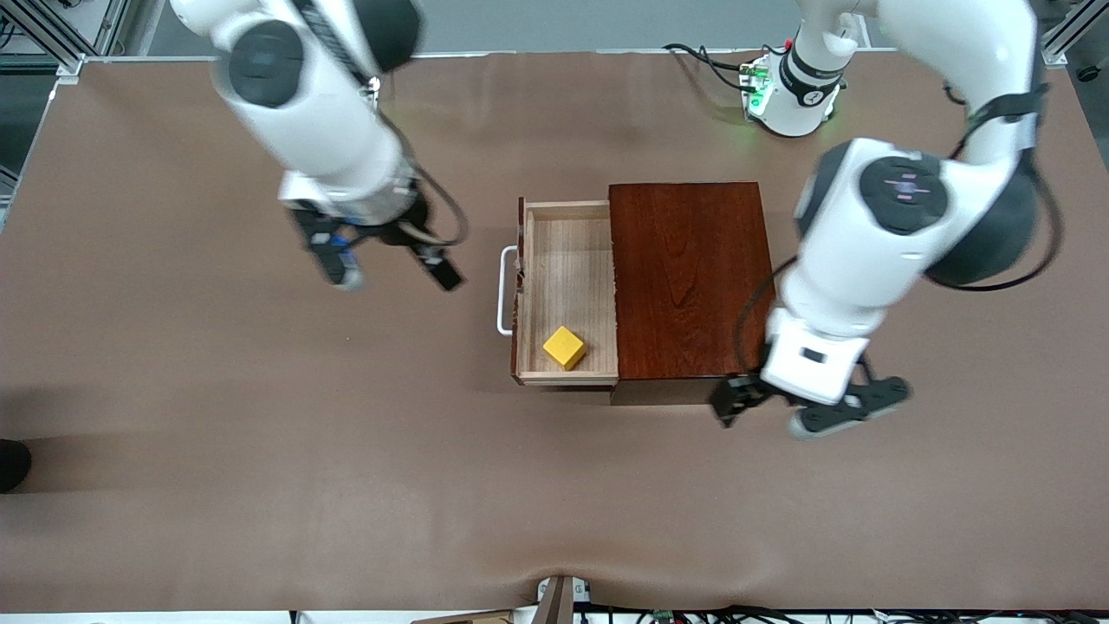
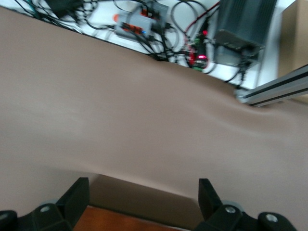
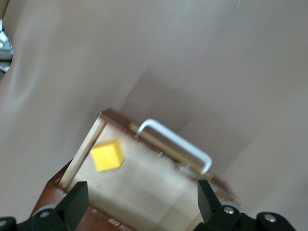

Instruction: Open drawer, take yellow block, close drawer

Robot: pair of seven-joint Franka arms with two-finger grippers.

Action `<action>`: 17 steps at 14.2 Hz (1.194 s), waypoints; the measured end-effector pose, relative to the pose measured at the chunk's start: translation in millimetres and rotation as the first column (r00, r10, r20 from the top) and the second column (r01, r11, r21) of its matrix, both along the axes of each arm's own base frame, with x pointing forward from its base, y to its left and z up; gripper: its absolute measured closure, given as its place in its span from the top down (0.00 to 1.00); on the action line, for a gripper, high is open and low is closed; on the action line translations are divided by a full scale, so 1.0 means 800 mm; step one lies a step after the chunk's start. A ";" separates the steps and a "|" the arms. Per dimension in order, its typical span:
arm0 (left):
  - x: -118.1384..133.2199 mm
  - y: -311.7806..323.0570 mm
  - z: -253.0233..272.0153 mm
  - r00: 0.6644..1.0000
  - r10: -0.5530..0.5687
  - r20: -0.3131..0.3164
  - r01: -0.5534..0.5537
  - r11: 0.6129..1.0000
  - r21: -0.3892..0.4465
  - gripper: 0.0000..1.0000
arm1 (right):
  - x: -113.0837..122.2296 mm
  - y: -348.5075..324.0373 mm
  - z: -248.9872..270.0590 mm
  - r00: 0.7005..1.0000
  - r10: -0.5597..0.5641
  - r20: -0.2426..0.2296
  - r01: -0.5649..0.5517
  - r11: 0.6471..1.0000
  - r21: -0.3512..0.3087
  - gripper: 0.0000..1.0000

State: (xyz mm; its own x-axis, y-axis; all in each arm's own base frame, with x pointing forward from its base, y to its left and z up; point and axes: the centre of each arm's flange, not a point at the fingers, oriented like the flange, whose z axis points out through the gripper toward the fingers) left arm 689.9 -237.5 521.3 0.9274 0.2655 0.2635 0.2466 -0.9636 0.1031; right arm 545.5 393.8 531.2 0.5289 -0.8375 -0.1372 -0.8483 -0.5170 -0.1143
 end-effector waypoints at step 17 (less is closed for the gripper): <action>-0.038 0.223 0.046 0.931 -0.294 -0.216 0.312 0.949 0.051 1.00 | 0.025 0.131 -0.229 0.991 -0.011 0.136 0.003 0.998 0.058 1.00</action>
